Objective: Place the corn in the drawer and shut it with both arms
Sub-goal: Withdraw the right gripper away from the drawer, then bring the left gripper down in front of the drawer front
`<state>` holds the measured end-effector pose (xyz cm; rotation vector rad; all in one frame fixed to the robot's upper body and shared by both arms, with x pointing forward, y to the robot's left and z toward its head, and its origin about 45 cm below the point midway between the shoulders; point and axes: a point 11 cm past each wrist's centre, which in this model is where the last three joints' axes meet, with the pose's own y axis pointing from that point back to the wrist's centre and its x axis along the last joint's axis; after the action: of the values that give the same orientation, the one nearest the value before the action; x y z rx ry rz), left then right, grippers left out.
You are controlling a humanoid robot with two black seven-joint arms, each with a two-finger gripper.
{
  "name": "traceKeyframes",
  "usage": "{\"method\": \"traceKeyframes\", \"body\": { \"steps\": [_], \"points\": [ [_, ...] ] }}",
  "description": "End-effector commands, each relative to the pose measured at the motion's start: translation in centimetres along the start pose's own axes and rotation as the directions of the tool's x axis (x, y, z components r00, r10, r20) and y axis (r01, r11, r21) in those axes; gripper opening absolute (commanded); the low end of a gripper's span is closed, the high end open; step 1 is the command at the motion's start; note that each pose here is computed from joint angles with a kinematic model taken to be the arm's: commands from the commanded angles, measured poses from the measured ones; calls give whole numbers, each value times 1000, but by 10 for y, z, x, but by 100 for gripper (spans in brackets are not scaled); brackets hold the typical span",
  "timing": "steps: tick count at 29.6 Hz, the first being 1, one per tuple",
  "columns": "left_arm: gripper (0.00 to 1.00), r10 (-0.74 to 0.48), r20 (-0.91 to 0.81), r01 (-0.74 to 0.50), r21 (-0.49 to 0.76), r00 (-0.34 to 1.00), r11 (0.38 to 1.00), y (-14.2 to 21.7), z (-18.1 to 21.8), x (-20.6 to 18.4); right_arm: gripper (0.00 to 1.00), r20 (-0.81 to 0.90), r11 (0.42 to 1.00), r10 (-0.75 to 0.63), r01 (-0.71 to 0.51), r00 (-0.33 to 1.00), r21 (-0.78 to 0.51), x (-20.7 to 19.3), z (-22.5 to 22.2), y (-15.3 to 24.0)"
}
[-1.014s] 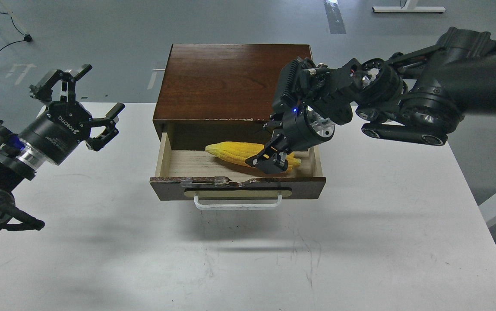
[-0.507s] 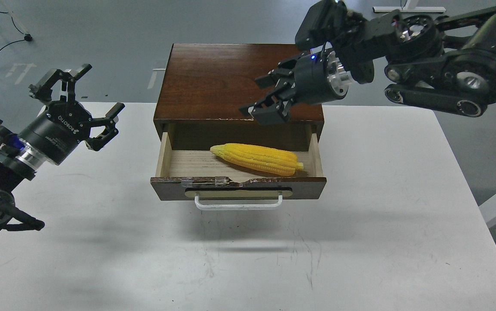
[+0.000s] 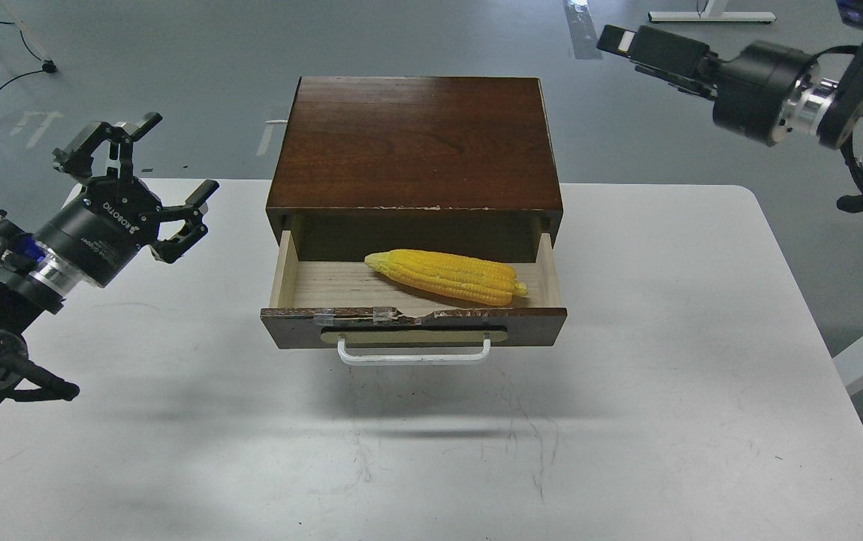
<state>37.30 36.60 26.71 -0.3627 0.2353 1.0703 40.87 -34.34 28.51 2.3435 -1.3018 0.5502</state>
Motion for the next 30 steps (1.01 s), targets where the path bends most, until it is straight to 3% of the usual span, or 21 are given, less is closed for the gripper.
{"method": "traceKeyframes", "body": {
  "steps": [1, 3, 8, 10, 13, 16, 22, 26, 30],
  "points": [
    [99, -17, 41, 17, -21, 999, 1000, -6, 13, -1, 97, 250, 993, 116, -103, 961, -64, -14, 41, 21],
    [99, -74, 131, 78, -27, 989, 997, -18, 26, -12, 98, 418, 983, 183, -156, 890, -98, -25, 56, 23],
    [99, -244, 351, 266, -16, 904, 964, -47, 51, -54, 99, 577, 964, 266, -216, 772, -156, -33, 72, 19],
    [99, -379, 484, 421, 24, 789, 907, -60, 60, -99, 99, 601, 959, 284, -220, 747, -180, -42, 82, 16],
    [99, -479, 592, 543, 83, 648, 836, -66, 63, -142, 99, 609, 960, 281, -211, 742, -186, -49, 85, 14],
    [99, -569, 716, 678, 184, 403, 712, -67, 54, -201, 99, 610, 960, 279, -206, 742, -188, -52, 87, 13],
    [99, -596, 803, 736, 401, 5, 546, -50, -2, -261, 99, 610, 959, 280, -194, 741, -205, -59, 93, 17],
    [99, -644, 742, 690, 566, -188, 450, -35, -55, -268, 99, 610, 958, 281, -184, 741, -218, -63, 98, 21],
    [98, -647, 700, 640, 652, -303, 407, -24, -82, -265, 99, 608, 958, 284, -185, 741, -221, -63, 99, 22]
  ]
}}
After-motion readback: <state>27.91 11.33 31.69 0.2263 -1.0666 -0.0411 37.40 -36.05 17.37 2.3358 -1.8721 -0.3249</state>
